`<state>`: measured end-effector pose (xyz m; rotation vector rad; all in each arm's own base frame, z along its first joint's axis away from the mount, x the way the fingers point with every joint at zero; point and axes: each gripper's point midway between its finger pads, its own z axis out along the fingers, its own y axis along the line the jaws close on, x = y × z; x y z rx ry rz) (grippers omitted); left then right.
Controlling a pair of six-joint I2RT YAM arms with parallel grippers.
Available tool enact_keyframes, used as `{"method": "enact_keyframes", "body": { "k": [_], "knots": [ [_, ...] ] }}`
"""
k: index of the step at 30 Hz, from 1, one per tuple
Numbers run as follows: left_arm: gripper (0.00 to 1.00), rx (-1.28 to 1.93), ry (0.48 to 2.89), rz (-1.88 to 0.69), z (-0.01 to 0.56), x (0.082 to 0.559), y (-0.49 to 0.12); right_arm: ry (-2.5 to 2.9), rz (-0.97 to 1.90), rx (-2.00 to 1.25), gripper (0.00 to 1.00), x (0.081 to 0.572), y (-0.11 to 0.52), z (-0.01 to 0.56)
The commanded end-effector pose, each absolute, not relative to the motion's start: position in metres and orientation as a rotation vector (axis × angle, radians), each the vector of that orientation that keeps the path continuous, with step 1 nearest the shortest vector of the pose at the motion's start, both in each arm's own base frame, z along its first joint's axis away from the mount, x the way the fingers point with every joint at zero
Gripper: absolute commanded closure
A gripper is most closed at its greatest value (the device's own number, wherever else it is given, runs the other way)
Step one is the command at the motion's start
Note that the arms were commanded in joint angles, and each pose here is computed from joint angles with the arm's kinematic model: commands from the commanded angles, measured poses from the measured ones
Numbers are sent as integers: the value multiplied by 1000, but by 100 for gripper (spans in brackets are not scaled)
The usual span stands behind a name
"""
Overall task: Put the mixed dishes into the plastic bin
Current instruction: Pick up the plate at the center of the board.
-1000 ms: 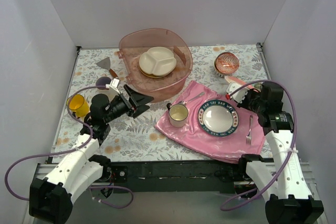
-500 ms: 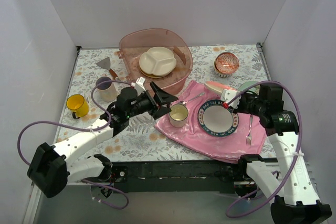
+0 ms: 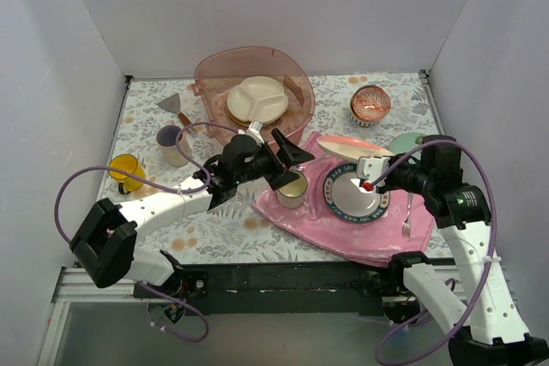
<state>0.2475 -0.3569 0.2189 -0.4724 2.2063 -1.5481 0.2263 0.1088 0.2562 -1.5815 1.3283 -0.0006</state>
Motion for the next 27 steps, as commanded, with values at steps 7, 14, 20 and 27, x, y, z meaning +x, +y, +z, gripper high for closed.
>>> {"method": "enact_keyframes", "body": {
  "k": [7,14,20,27],
  "knots": [
    [2,-1016,2066,-1858,277,274,-380,1068,-86,-1568,99,222,123,310],
    [2,-1044,2089,-1852,270,277,-390,1039,-47,-1580,99,216,130,310],
    [2,-1089,2104,-1856,266,279,-402,1021,-33,-1584,99,213,133,313],
    [8,-1096,2091,-1873,273,283,-416,1010,0,-1593,99,208,137,308]
  ]
}}
